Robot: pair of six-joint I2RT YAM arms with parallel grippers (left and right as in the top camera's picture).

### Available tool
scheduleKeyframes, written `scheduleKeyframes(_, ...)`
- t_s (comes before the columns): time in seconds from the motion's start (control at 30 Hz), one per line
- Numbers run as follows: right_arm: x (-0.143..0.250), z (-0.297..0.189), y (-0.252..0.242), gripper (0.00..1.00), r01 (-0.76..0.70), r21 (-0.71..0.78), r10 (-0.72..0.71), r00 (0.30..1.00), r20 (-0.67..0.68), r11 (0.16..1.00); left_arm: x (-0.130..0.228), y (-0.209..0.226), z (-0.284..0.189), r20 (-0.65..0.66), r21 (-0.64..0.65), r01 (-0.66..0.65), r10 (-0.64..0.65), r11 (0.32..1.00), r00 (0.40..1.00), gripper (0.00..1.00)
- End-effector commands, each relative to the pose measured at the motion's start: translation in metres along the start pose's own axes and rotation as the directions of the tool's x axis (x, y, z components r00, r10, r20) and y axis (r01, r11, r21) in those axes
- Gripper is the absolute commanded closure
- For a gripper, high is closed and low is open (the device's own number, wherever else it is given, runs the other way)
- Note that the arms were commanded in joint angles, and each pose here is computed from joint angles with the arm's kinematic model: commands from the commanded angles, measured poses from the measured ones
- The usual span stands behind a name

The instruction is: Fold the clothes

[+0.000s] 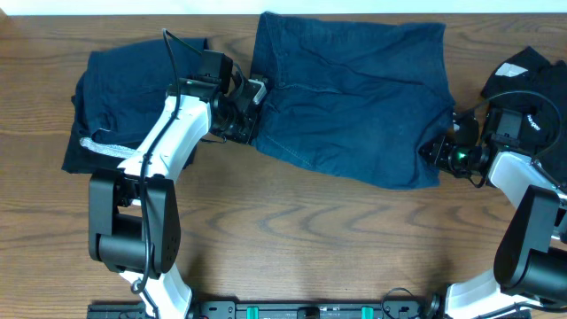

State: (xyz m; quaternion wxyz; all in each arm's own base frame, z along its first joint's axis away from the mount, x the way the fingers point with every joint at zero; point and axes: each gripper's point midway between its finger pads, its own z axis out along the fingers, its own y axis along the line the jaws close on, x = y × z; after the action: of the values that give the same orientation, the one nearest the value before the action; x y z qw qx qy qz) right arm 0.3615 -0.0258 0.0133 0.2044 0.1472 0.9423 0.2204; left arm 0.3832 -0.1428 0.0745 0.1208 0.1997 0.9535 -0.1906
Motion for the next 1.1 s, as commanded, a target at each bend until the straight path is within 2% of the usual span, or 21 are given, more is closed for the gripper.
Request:
scheduleKeyframes(0.0, -0.001, 0.011, -0.001, 0.70, 0.039, 0.019, -0.039, 0.999, -0.011, 0.999, -0.003, 0.003, -0.002, 0.007, -0.014, 0.009, -0.009, 1.000, 1.000, 0.92)
scheduleKeyframes(0.17, 0.000, 0.026, -0.001, 0.68, 0.068, 0.004, -0.068, 0.998, -0.019, 0.998, -0.002, 0.003, -0.002, 0.007, -0.014, 0.009, -0.009, 1.000, 1.000, 0.92)
scheduleKeyframes(0.4, 0.007, 0.023, -0.032, 0.73, 0.053, 0.180, -0.045, 0.998, -0.048, 0.982, -0.002, 0.003, -0.002, 0.006, -0.015, 0.009, -0.009, 1.000, 1.000, 0.92)
scheduleKeyframes(0.5, 0.013, 0.019, -0.046, 0.73, 0.042, 0.249, -0.025, 0.997, -0.072, 0.967, 0.000, 0.018, -0.003, -0.007, -0.102, 0.009, -0.010, 0.995, 1.000, 0.92)
scheduleKeyframes(0.57, 0.015, 0.019, -0.046, 0.73, 0.041, 0.251, -0.022, 0.997, -0.077, 0.967, 0.000, 0.031, -0.005, -0.009, -0.173, 0.014, -0.016, 0.985, 1.000, 0.92)
scheduleKeyframes(0.63, 0.015, 0.019, -0.045, 0.73, 0.035, 0.247, -0.017, 0.997, -0.075, 0.968, -0.004, 0.034, -0.005, 0.008, -0.190, 0.023, -0.022, 0.982, 1.000, 0.92)
scheduleKeyframes(0.67, 0.015, 0.019, -0.045, 0.73, 0.035, 0.247, -0.017, 0.997, -0.075, 0.968, -0.006, 0.034, -0.005, 0.017, -0.190, 0.033, -0.030, 0.981, 0.999, 0.91)
scheduleKeyframes(0.7, 0.015, 0.019, -0.045, 0.73, 0.035, 0.247, -0.017, 0.997, -0.075, 0.968, -0.008, 0.034, -0.005, 0.027, -0.188, 0.049, -0.045, 0.981, 0.999, 0.76)
scheduleKeyframes(0.77, 0.015, 0.019, -0.045, 0.73, 0.035, 0.247, -0.016, 0.997, -0.075, 0.968, -0.009, 0.034, -0.005, 0.039, -0.187, 0.074, -0.068, 0.979, 0.997, 0.57)
scheduleKeyframes(0.83, 0.015, 0.019, -0.045, 0.72, 0.035, 0.247, -0.017, 0.997, -0.076, 0.968, -0.012, 0.033, -0.005, 0.049, -0.180, 0.079, -0.071, 0.981, 0.996, 0.49)
scheduleKeyframes(1.07, 0.015, 0.020, -0.045, 0.72, 0.035, 0.247, -0.017, 0.997, -0.076, 0.968, -0.039, 0.031, -0.007, 0.160, -0.152, 0.095, -0.071, 0.984, 0.985, 0.47)
